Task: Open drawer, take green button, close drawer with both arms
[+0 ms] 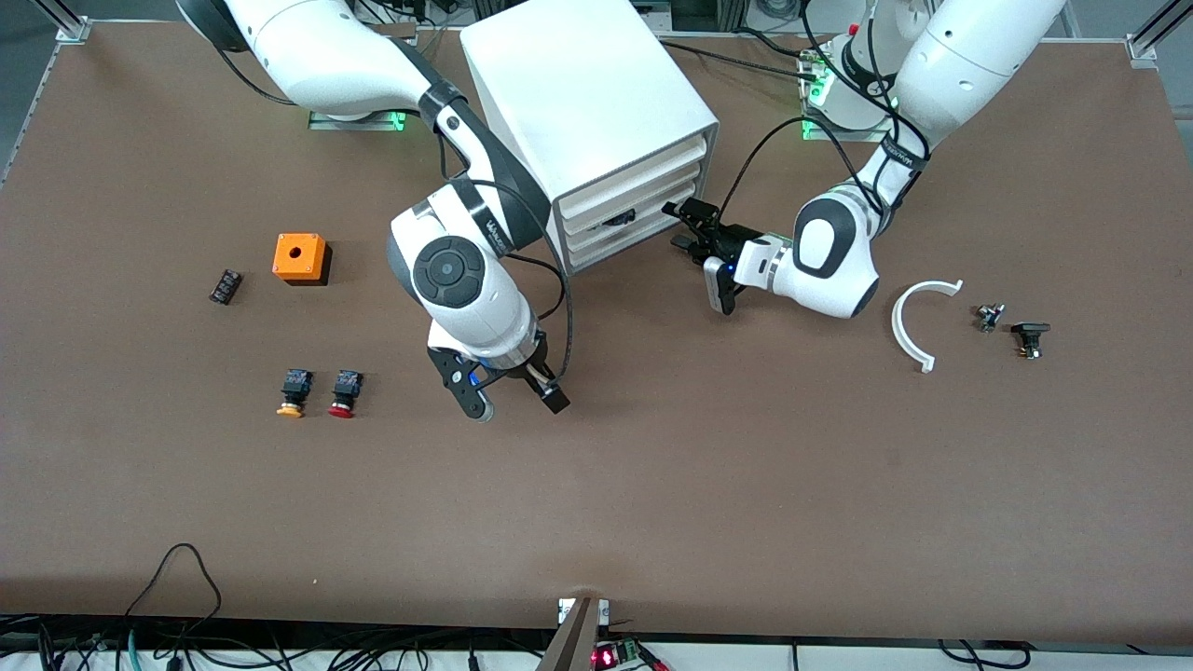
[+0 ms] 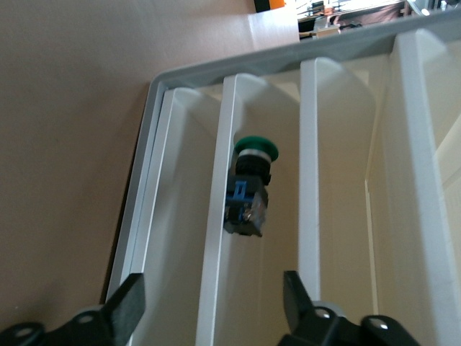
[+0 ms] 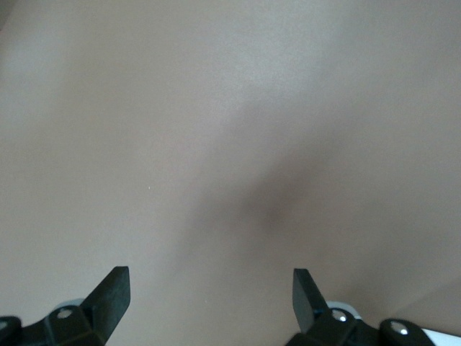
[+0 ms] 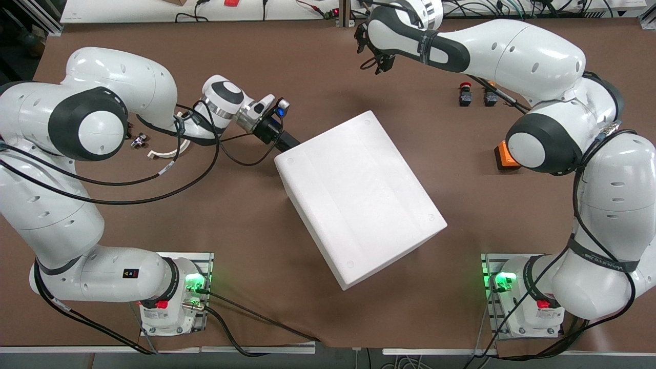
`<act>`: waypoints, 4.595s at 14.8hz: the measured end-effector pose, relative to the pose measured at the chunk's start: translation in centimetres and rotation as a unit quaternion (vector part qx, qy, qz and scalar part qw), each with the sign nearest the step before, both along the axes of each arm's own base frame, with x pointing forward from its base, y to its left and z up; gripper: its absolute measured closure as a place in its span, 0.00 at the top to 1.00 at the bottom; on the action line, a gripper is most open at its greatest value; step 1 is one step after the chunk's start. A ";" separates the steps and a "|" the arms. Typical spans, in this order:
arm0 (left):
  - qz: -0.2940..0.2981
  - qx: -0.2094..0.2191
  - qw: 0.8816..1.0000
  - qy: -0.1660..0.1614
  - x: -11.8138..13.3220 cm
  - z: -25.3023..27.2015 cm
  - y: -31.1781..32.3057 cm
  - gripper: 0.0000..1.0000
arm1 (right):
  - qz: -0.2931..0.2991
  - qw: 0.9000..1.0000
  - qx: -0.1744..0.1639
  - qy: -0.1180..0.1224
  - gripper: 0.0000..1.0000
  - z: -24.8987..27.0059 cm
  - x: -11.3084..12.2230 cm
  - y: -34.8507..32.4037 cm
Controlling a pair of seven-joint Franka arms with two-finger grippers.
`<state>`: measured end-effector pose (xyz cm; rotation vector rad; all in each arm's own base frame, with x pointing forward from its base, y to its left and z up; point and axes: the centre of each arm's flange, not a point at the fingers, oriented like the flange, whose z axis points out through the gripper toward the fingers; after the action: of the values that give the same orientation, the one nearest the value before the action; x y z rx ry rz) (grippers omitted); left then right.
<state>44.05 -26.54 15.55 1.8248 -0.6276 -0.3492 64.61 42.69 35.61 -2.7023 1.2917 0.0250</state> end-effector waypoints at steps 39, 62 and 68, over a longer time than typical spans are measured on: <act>0.017 0.022 0.997 -0.070 7.3 -0.1 5.9 0.14 | -0.047 0.998 0.026 0.026 1.00 1.9 -3.6 7.6; -0.029 0.315 0.945 0.083 18.1 21.7 11.4 1.00 | -0.059 0.997 0.016 0.055 0.85 -9.0 -15.1 18.4; 0.021 0.506 0.862 0.020 17.1 28.9 8.9 1.00 | -0.061 0.997 0.017 0.055 0.43 -8.7 -15.1 18.4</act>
<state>61.18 -17.59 44.49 2.8156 -0.3763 -0.7858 49.49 61.11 26.92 -2.6223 1.4703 0.1817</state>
